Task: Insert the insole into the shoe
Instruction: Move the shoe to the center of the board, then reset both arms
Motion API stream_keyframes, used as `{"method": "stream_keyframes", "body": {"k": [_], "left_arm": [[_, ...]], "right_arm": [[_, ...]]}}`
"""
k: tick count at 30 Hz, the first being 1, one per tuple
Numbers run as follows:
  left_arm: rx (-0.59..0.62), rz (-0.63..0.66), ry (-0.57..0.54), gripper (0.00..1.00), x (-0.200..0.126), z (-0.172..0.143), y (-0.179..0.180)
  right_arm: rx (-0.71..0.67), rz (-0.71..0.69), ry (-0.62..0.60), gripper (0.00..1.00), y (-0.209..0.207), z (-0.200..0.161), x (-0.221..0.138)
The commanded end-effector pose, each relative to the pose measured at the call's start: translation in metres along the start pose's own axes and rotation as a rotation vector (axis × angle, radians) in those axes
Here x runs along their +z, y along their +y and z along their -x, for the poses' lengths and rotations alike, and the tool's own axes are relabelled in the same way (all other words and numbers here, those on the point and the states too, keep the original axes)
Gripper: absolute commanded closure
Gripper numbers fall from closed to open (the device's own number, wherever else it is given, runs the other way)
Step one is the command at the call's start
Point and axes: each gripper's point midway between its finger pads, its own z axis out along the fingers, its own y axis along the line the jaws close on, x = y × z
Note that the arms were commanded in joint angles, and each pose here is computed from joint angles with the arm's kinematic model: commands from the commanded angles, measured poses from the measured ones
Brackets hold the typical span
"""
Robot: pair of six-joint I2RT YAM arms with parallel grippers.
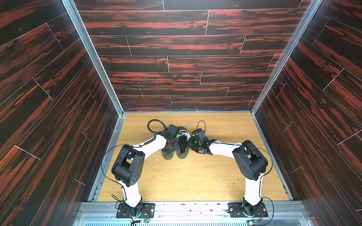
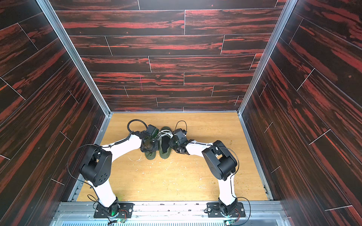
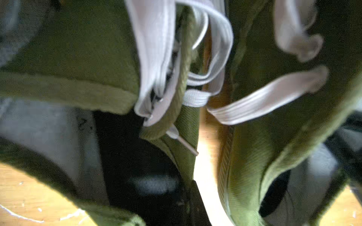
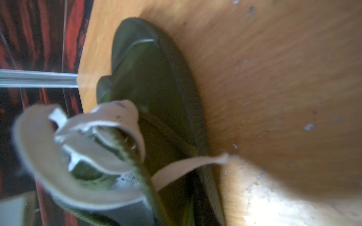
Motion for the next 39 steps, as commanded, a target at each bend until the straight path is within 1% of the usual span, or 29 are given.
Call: {"method": "stream_keyframes", "body": {"k": [1,4,9,11,12,15,16,18,20,21,23,24,25,27,28,30,32,35,36,37,39], "left_arm": [[0.001,0.018,-0.043,0.82,-0.022,0.003,0.005],[-0.010,-0.004,-0.102,0.68,-0.041,0.014,0.002],[-0.002,-0.082,-0.207,0.40,-0.087,0.039,-0.012],[-0.004,-0.094,-0.269,0.02,-0.110,0.051,-0.013],[-0.007,-0.085,-0.301,0.00,-0.117,0.057,-0.010],[-0.044,0.035,-0.437,0.00,-0.141,0.080,0.022],[-0.059,0.085,-0.484,0.00,-0.147,0.087,0.038],[-0.101,0.192,-0.590,0.00,-0.155,0.101,0.074],[-0.082,0.305,-0.689,0.00,-0.159,0.106,0.112],[-0.047,0.355,-0.730,0.00,-0.159,0.105,0.125],[0.063,0.486,-0.822,0.00,-0.158,0.099,0.150],[0.075,0.540,-0.837,0.00,-0.155,0.094,0.165],[0.042,0.570,-0.844,0.00,-0.151,0.089,0.183],[-0.064,0.574,-0.794,0.01,-0.131,0.074,0.220],[-0.089,0.559,-0.780,0.02,-0.120,0.067,0.231],[-0.106,0.544,-0.784,0.00,-0.100,0.059,0.240],[-0.105,0.535,-0.811,0.00,-0.087,0.057,0.243],[-0.098,0.488,-0.867,0.00,-0.081,0.066,0.237],[-0.115,0.468,-0.879,0.00,-0.079,0.070,0.239],[-0.134,0.438,-0.863,0.00,-0.076,0.073,0.240],[-0.170,0.379,-0.892,0.00,-0.068,0.073,0.245]], "right_arm": [[-0.028,-0.055,0.047,0.69,-0.018,-0.016,0.003],[-0.093,-0.014,0.014,0.61,-0.003,-0.009,-0.012],[-0.242,0.072,-0.067,0.45,0.032,0.007,-0.058],[-0.305,0.071,-0.109,0.39,0.039,0.014,-0.078],[-0.331,0.064,-0.128,0.36,0.039,0.017,-0.085],[-0.467,0.043,-0.200,0.18,0.038,0.034,-0.112],[-0.522,0.016,-0.232,0.02,0.035,0.044,-0.119],[-0.609,-0.054,-0.293,0.01,0.021,0.065,-0.132],[-0.660,-0.091,-0.313,0.02,-0.001,0.090,-0.142],[-0.644,-0.108,-0.320,0.01,-0.014,0.103,-0.148],[-0.591,-0.113,-0.352,0.02,-0.040,0.130,-0.168],[-0.575,-0.119,-0.390,0.01,-0.050,0.140,-0.180],[-0.586,-0.135,-0.448,0.01,-0.059,0.150,-0.194],[-0.609,-0.210,-0.576,0.02,-0.076,0.165,-0.219],[-0.618,-0.248,-0.615,0.01,-0.085,0.170,-0.229],[-0.633,-0.301,-0.651,0.01,-0.103,0.175,-0.241],[-0.649,-0.351,-0.675,0.01,-0.120,0.179,-0.249],[-0.599,-0.425,-0.740,0.01,-0.154,0.190,-0.264],[-0.596,-0.422,-0.763,0.02,-0.162,0.192,-0.268],[-0.598,-0.434,-0.789,0.02,-0.171,0.193,-0.270],[-0.620,-0.459,-0.839,0.02,-0.182,0.195,-0.272]]}}
